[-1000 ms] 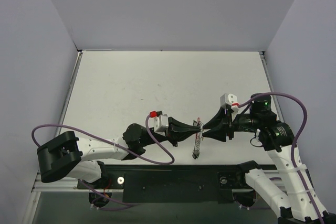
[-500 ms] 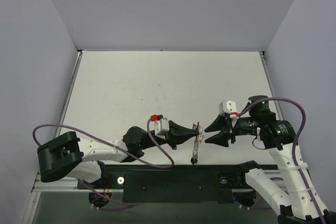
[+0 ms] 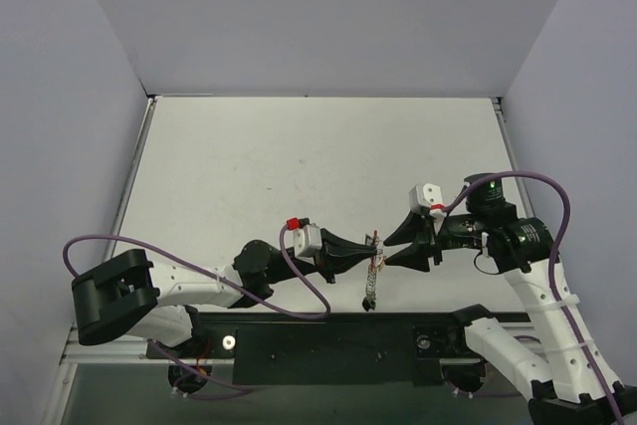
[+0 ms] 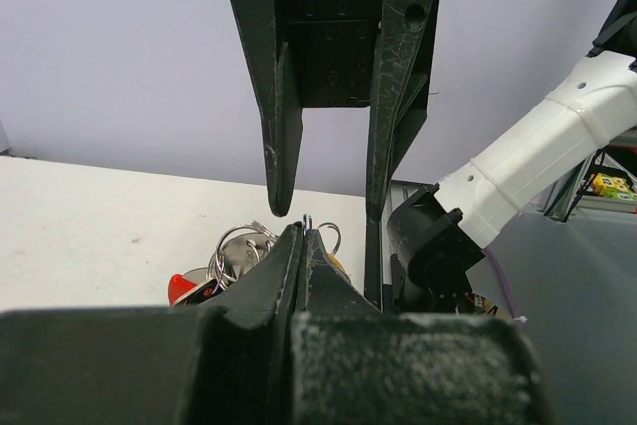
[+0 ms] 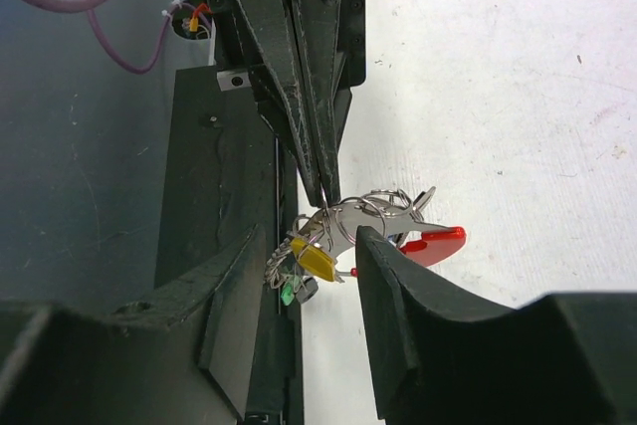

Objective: Put the keys on the keyring

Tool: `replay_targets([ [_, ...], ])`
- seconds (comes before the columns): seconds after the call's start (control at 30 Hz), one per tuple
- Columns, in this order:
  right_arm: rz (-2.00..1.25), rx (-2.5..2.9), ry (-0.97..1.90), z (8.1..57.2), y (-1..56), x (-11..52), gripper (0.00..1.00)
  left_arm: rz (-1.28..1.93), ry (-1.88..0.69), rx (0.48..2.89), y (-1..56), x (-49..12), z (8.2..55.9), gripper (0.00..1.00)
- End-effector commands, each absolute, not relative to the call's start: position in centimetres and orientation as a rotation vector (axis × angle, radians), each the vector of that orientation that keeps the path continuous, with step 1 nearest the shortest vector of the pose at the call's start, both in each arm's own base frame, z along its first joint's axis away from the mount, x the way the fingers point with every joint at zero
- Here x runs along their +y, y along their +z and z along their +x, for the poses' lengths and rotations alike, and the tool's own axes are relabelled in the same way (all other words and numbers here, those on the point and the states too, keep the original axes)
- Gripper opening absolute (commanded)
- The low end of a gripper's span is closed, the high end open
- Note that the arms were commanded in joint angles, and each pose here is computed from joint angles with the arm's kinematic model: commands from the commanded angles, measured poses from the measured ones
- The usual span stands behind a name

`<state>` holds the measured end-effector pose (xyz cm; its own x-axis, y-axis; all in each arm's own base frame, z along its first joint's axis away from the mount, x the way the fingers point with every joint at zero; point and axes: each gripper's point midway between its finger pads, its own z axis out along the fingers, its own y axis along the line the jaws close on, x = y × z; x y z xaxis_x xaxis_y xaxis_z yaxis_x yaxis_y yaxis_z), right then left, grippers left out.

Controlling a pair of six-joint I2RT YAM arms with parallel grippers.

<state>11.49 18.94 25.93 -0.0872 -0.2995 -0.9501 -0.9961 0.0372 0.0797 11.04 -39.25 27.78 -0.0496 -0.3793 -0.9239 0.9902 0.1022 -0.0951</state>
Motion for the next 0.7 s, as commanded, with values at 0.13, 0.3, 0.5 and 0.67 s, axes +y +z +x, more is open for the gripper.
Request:
replay_targets([
  [0.13, -1.344, 1.497, 1.123, 12.3, 26.1, 19.9, 0.33, 0.684, -1.355, 0.830, 33.2, -38.2, 10.9, 0.00],
  [0.3, -1.322, 1.526, 1.121, 12.5, 25.5, 19.9, 0.30, 0.680, -1.352, 0.832, 33.2, -38.1, 11.0, 0.00],
  [0.5, -1.312, 1.552, 1.130, 12.4, 24.9, 19.9, 0.27, 0.668, -1.348, 0.831, 33.4, -37.9, 11.1, 0.00],
  [0.67, -1.310, 1.547, 1.131, 12.6, 24.9, 20.1, 0.23, 0.660, -1.346, 0.829, 33.6, -37.8, 11.1, 0.00],
])
